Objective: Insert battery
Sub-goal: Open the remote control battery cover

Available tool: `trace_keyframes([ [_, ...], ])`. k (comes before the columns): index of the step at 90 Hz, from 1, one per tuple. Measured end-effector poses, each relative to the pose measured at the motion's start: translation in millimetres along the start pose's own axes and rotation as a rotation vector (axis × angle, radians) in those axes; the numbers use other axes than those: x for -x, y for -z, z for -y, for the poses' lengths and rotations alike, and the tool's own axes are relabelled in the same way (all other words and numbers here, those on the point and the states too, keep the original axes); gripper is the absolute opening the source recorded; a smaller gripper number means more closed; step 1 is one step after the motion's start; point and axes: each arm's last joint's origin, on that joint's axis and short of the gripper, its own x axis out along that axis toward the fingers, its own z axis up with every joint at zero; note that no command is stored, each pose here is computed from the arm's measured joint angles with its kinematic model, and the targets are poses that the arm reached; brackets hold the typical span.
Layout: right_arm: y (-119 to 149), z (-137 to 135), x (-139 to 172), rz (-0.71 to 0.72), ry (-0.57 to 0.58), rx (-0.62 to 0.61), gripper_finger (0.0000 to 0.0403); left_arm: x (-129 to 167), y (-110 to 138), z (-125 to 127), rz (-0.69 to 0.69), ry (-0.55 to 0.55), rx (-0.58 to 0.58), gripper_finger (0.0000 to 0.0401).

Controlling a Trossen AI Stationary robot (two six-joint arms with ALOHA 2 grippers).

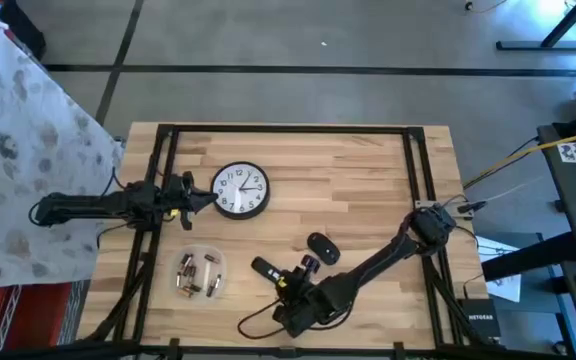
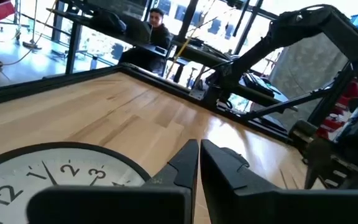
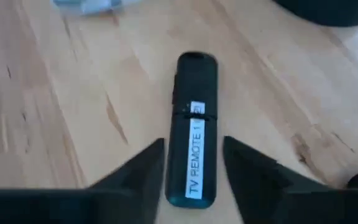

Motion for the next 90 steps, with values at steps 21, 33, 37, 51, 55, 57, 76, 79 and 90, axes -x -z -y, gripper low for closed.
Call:
trace_keyframes([
  [21,25.5,5.6,-26.8,-0.031,0.006,-0.069,0.0309,0.0,0.0,0.0,0.0,0.0,0.0,0.0],
  [33,35.5,11.0,-34.5,-0.042,0.023,-0.078,0.0317,0.0,0.0,0.0,0.0,0.0,0.0,0.0],
  [37,37.9,12.4,-36.3,-0.042,0.02,-0.085,0.0313,0.0,0.0,0.0,0.0,0.0,0.0,0.0],
  [51,41.4,14.0,-39.1,-0.028,0.025,-0.108,0.0273,0.0,0.0,0.0,0.0,0.0,0.0,0.0],
  [55,41.4,13.9,-39.1,-0.031,0.023,-0.109,0.0258,0.0,0.0,0.0,0.0,0.0,0.0,0.0],
  [57,41.3,13.8,-39.1,-0.031,0.021,-0.11,0.025,0.0,0.0,0.0,0.0,0.0,0.0,0.0],
  [76,41.2,14.4,-39.1,-0.021,0.032,-0.103,0.0164,0.0,0.0,0.0,0.0,0.0,0.0,0.0],
  [79,41.4,14.4,-38.8,-0.019,0.035,-0.101,0.0152,0.0,0.0,0.0,0.0,0.0,0.0,0.0],
  [90,39.3,13.6,-36.8,-0.021,0.038,-0.096,0.0141,0.0,0.0,0.0,0.0,0.0,0.0,0.0],
])
